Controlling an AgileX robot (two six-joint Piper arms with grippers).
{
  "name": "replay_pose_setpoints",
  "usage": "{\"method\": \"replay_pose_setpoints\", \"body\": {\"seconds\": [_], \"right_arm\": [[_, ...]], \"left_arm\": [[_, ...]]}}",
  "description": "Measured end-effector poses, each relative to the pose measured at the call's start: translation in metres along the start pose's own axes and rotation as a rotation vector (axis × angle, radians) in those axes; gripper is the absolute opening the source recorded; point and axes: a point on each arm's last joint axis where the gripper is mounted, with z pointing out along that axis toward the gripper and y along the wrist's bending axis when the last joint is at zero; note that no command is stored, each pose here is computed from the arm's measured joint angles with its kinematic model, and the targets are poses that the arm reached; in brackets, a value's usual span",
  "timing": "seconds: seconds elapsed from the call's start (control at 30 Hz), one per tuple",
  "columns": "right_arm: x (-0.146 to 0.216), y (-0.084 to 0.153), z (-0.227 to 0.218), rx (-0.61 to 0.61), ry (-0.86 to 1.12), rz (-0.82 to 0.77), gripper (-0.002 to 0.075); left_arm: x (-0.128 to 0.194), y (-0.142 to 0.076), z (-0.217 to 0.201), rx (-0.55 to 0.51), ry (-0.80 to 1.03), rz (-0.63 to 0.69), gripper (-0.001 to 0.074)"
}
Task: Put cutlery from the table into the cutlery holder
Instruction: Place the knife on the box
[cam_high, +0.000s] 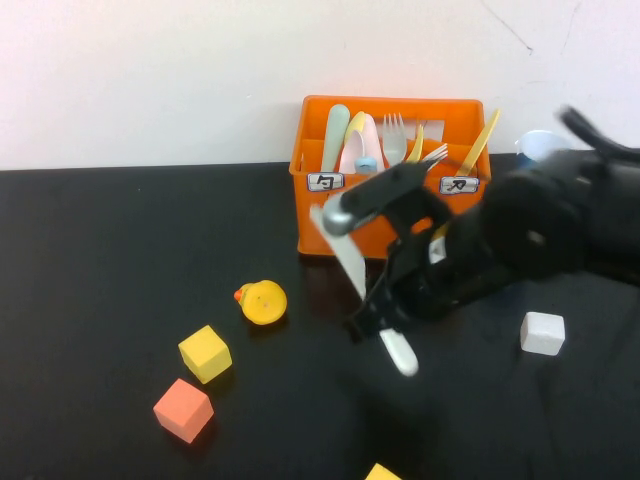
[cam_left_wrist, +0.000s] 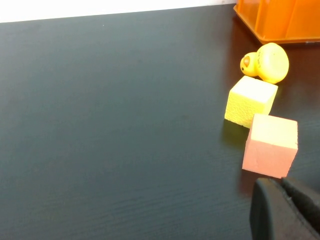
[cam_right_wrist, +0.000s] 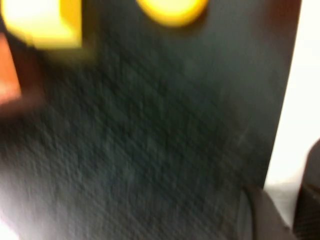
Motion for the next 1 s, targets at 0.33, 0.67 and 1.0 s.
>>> {"method": "replay_pose_setpoints", "body": {"seconds": [0.33,0.67,1.0], "right_arm": [[0.02,-0.003,-0.054,0.064,-0.774,0.011,0.0136],[0.013,-0.04,-0.088,0.244,-1.138,0.059,0.0136],[0.017,-0.084,-0.094,0.391,-1.176,0.121,0.0136]], "left_arm": [[0.0,0.0,0.0,0.0,0.0,0.0,-0.0001],[0.0,0.0,0.0,0.0,0.0,0.0,-0.0001],[0.0,0.0,0.0,0.0,0.0,0.0,-0.0001]]}}
